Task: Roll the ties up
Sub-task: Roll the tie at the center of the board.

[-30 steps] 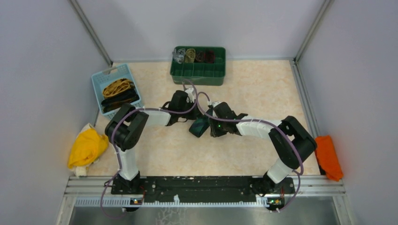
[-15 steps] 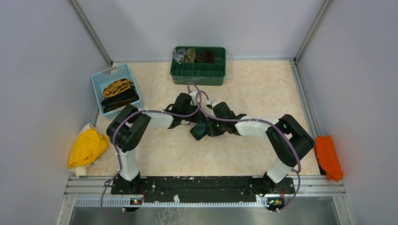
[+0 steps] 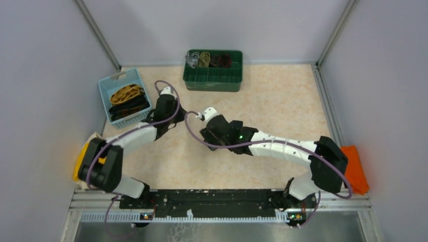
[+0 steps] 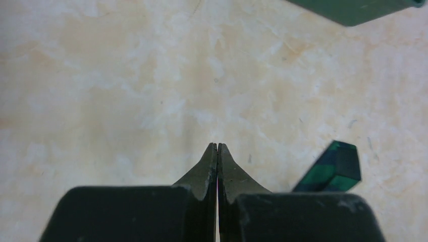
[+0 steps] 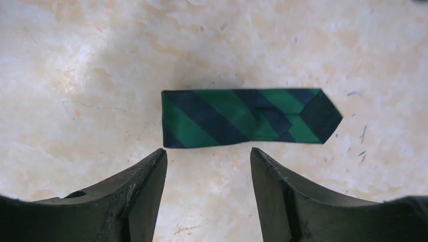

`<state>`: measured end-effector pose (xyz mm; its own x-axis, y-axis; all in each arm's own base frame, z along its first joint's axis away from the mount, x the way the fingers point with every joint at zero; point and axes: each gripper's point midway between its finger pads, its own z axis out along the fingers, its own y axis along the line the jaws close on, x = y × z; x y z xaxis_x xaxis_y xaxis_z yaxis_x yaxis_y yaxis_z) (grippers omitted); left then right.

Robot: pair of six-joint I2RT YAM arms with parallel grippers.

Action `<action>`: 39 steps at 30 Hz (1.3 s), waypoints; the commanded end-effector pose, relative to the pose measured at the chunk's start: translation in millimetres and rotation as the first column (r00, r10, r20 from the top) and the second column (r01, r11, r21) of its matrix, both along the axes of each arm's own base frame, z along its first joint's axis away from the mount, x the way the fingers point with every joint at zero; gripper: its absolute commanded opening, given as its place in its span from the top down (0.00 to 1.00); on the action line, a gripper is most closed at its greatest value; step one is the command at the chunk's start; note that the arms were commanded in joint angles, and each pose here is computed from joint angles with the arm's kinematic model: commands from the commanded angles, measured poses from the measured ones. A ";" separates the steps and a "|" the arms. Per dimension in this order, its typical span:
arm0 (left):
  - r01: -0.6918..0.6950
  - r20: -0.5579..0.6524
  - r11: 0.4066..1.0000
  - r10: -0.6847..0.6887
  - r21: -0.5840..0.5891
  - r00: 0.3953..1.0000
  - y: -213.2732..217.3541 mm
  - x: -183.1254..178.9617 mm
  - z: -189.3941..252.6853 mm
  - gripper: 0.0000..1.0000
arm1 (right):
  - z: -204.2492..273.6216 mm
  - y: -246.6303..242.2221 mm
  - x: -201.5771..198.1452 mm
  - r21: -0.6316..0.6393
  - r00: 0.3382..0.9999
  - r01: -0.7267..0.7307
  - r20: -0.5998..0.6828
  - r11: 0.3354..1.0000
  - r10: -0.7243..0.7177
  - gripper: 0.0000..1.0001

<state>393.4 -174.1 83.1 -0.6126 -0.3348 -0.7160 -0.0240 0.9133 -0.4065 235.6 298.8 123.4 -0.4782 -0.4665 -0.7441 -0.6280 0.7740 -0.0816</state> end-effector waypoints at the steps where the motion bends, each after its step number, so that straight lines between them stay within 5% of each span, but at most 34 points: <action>1: -0.098 0.048 0.995 0.100 -0.034 0.994 23.9 -39.5 29.2 1.00 | 17.0 8.6 10.5 -0.195 0.984 -0.011 0.173 0.981 0.046 0.34; 8: -0.155 0.186 0.987 0.158 -0.028 0.970 57.5 -70.9 77.2 1.00 | 10.6 37.3 16.1 -0.352 0.949 -0.046 0.276 0.935 0.150 0.19; 18: -0.194 0.226 0.981 0.193 -0.016 0.955 71.9 -80.1 89.1 1.00 | -26.6 47.3 20.3 -0.475 0.963 -0.060 0.205 0.878 0.177 0.18; 39: -0.193 0.235 0.981 0.189 -0.005 0.953 73.4 -77.6 92.2 1.00 | -75.7 35.4 3.2 -0.495 0.988 -0.084 0.073 0.865 0.138 0.15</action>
